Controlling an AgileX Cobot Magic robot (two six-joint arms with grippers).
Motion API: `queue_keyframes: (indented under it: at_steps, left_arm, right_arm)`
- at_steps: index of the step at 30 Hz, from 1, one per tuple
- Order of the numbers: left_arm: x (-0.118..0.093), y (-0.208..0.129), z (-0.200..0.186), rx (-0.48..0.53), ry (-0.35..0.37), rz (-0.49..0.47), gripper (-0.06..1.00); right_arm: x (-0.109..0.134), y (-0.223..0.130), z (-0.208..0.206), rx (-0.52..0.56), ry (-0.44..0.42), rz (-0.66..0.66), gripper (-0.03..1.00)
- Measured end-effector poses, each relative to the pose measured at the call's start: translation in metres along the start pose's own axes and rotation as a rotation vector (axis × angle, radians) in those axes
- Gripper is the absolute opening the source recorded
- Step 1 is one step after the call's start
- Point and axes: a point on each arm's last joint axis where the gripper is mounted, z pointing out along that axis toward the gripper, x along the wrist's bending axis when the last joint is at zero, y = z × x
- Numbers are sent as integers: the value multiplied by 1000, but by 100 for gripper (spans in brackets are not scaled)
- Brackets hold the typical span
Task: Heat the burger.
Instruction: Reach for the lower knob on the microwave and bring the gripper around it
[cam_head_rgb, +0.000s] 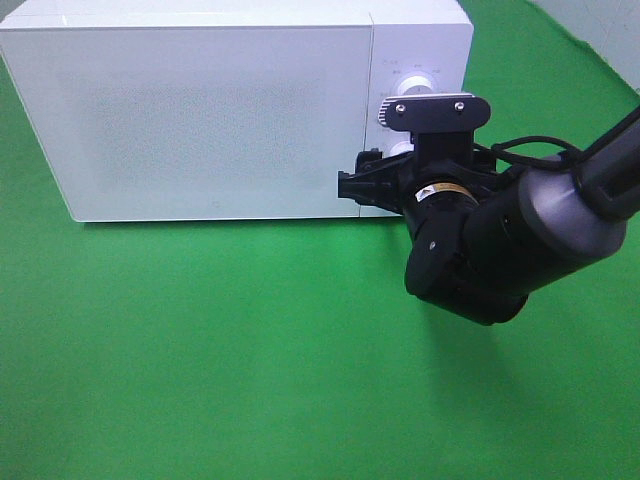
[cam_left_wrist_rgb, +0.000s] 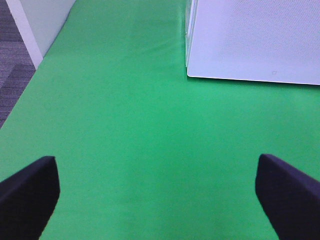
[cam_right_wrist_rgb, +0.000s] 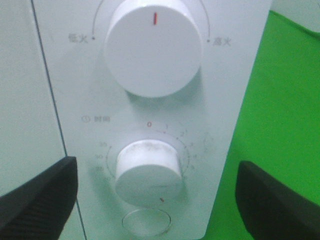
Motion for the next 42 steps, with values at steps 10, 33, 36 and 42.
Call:
queue_keyframes:
  at_steps: [10, 33, 36, 42]
  left_arm:
    - [0, 0, 0, 0, 0, 0, 99]
    - [0, 0, 0, 0, 0, 0, 99]
    - [0, 0, 0, 0, 0, 0, 99]
    - [0, 0, 0, 0, 0, 0, 99]
  right_arm:
    - [2, 2, 14, -8, 4, 3, 81]
    - [3, -8, 20, 21, 6, -15, 75]
    - [3, -8, 20, 22, 7, -15, 69]
    - [4, -7, 21, 21, 9, -17, 51]
